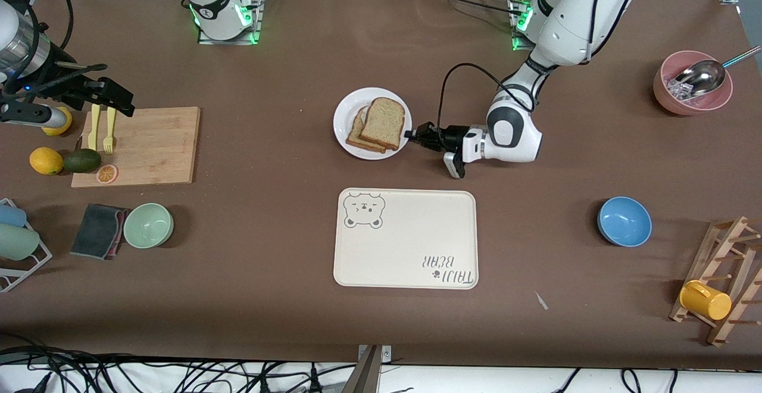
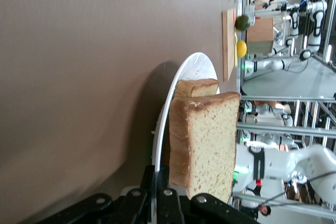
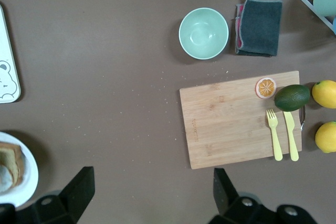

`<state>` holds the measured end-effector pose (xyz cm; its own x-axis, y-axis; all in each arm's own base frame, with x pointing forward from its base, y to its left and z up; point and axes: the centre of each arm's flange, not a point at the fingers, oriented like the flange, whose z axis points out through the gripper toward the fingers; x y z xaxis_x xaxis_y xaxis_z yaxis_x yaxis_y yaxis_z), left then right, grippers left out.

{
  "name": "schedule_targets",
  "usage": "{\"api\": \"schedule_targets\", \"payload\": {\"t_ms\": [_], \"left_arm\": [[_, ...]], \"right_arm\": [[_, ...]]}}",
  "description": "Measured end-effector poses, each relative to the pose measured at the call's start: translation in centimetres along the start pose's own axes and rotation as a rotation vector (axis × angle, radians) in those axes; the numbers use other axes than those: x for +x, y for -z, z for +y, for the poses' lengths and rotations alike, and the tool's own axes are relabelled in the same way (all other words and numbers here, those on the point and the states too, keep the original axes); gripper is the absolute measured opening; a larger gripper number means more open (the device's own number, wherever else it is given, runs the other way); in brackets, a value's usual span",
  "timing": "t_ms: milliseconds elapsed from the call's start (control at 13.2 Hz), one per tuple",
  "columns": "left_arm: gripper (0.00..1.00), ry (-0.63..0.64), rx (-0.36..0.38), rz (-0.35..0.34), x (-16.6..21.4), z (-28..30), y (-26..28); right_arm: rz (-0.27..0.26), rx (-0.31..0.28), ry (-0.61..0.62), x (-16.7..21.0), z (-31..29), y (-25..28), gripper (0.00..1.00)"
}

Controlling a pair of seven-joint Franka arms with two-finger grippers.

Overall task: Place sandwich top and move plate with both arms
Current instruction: 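Slide the plate with the left gripper onto the bear tray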

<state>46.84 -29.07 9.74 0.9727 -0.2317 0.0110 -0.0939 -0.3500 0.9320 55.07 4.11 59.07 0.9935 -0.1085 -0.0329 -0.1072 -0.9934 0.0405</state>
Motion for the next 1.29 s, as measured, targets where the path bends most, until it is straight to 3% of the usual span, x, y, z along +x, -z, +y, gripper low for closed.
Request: {"api": "schedule_targets", "payload": {"t_ms": [227,606,1060,1287], "left_arm": [[0.05,0.001,-0.012,0.077,5.3,2.8,2.3],[0.05,0.019,0.014,0.144,12.9,7.0,7.6],[0.05,0.036,0.148,0.16,18.4,3.0,12.3],[0.05,0.089,0.153,0.184,20.3,1.4,12.6]], "right_arm": [[0.0,0.0,0.0,0.0,0.0,0.0,1.0],[0.001,0.0,0.0,0.0,0.0,0.0,1.0],[0.001,0.0,0.0,0.0,0.0,0.1,1.0],[0.002,0.0,0.0,0.0,0.0,0.1,1.0]]}}
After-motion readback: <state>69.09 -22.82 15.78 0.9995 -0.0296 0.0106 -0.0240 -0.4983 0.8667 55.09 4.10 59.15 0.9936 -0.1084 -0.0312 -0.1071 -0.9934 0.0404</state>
